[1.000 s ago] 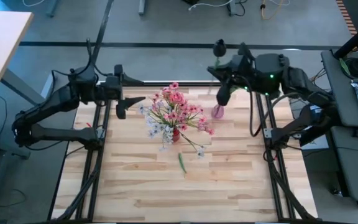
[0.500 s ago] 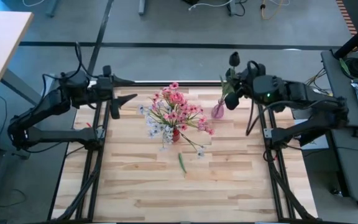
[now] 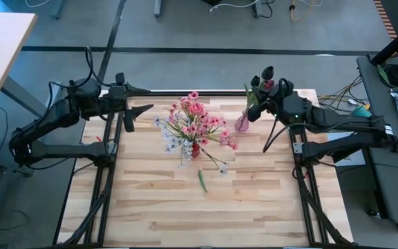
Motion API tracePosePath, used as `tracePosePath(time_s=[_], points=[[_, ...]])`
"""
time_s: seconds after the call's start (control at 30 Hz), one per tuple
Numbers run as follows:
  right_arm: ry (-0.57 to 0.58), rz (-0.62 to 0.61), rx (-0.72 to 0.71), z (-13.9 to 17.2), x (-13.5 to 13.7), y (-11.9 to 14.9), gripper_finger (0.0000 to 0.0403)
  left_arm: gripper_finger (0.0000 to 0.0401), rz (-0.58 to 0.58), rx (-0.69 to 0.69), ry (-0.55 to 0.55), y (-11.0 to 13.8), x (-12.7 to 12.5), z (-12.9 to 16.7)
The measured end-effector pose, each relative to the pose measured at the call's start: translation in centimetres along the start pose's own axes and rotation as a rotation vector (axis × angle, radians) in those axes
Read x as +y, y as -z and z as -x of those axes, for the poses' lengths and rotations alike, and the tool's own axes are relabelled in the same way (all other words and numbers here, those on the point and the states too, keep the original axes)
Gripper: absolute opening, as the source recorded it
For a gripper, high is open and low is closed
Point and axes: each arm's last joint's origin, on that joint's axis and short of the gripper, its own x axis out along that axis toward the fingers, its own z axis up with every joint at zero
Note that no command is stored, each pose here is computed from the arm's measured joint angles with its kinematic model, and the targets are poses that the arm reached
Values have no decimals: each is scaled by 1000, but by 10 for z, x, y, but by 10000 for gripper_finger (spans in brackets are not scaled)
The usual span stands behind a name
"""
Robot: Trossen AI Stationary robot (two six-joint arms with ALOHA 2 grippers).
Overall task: Sort flowers into vase by color
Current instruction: Put the black tulip into the violet vase
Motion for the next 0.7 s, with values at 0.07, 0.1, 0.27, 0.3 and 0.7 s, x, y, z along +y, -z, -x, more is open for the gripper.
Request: tracePosePath(time_s=[0.07,0.1,0.27,0.3,0.7], points=[[18,2,-6,-4,-3,7,9,215,0,0,0,0,0,0],[28,6,-6,-6,-4,10,9,215,0,0,0,0,0,0],[61,25,21,-15,-7,23,9,215,3,0,0,0,0,0],[63,27,24,-16,-6,24,9,215,4,1,0,0,0,0],[64,3,44,-19,-4,29,9,215,7,0,0,0,0,-2]])
